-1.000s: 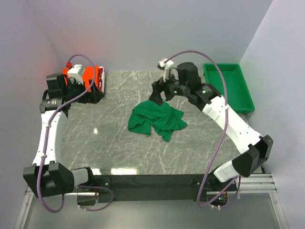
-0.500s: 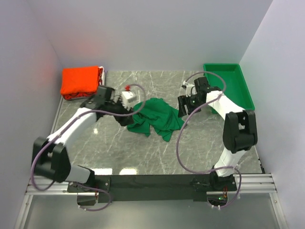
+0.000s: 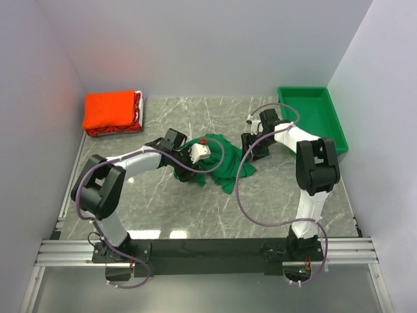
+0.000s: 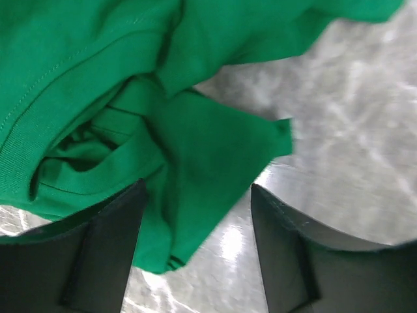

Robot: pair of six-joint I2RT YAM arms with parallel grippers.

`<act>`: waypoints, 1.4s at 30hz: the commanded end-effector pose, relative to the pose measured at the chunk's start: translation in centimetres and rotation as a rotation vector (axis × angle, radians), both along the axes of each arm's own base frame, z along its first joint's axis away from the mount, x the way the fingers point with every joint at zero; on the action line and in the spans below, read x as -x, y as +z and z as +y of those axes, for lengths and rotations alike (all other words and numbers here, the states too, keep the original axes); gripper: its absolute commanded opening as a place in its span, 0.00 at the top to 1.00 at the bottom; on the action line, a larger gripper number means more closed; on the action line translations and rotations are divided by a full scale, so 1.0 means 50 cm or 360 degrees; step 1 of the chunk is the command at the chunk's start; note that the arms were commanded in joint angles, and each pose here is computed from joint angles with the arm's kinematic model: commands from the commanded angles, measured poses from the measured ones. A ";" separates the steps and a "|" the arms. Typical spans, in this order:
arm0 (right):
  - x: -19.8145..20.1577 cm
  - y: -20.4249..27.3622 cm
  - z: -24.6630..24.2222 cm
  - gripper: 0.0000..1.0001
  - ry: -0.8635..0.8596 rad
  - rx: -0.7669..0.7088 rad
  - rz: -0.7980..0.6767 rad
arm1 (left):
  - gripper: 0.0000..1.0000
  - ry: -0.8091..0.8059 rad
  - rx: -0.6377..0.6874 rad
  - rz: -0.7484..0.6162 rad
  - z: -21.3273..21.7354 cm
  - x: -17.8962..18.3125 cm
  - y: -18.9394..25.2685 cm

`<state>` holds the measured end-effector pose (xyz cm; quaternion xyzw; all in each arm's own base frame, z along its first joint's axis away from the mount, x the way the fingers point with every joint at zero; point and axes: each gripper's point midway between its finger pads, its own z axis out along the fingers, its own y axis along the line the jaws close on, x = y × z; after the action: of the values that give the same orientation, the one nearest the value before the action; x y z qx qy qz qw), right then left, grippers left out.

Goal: Fold and stack the t-shirts
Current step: Flatten the tshirt out

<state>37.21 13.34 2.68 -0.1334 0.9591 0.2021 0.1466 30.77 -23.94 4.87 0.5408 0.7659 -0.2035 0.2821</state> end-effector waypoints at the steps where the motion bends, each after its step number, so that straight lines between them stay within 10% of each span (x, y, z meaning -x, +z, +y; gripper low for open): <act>1: -0.037 0.005 0.004 0.33 -0.0043 -0.0003 -0.0058 | 0.34 -0.0037 -0.0083 -0.0115 0.007 -0.027 -0.031; 8: 0.017 0.046 0.006 1.00 0.0100 -0.0063 0.0004 | 0.88 0.0033 -0.0280 -0.0060 0.130 -0.013 -0.066; 16: 0.160 0.161 0.029 1.00 0.0555 -0.0079 -0.0216 | 0.97 0.0385 -0.0166 -0.0155 0.275 -0.130 0.026; 30: 0.396 0.145 0.234 1.00 0.1585 -0.0057 -0.0579 | 0.99 0.0780 0.0362 -0.0153 0.274 -0.326 0.126; 33: 0.389 0.156 0.240 0.89 0.1588 -0.0004 -0.0656 | 0.93 0.0748 0.0365 -0.0203 0.290 -0.324 0.137; 34: 0.383 0.159 0.229 0.64 0.1544 0.0027 -0.0621 | 0.86 0.0754 0.0344 -0.0202 0.298 -0.321 0.135; 37: 0.309 0.190 0.191 0.35 0.1308 -0.0017 -0.0537 | 0.61 0.0744 0.0338 -0.0172 0.308 -0.302 0.156; 42: 0.156 0.198 0.112 0.35 0.0711 -0.0084 -0.0375 | 0.27 0.0551 0.0489 -0.0216 0.280 -0.206 0.222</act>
<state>26.22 20.88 12.17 -0.4515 0.8356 0.2272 0.2150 43.85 -7.69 10.11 0.3186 0.8433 -0.1912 0.3883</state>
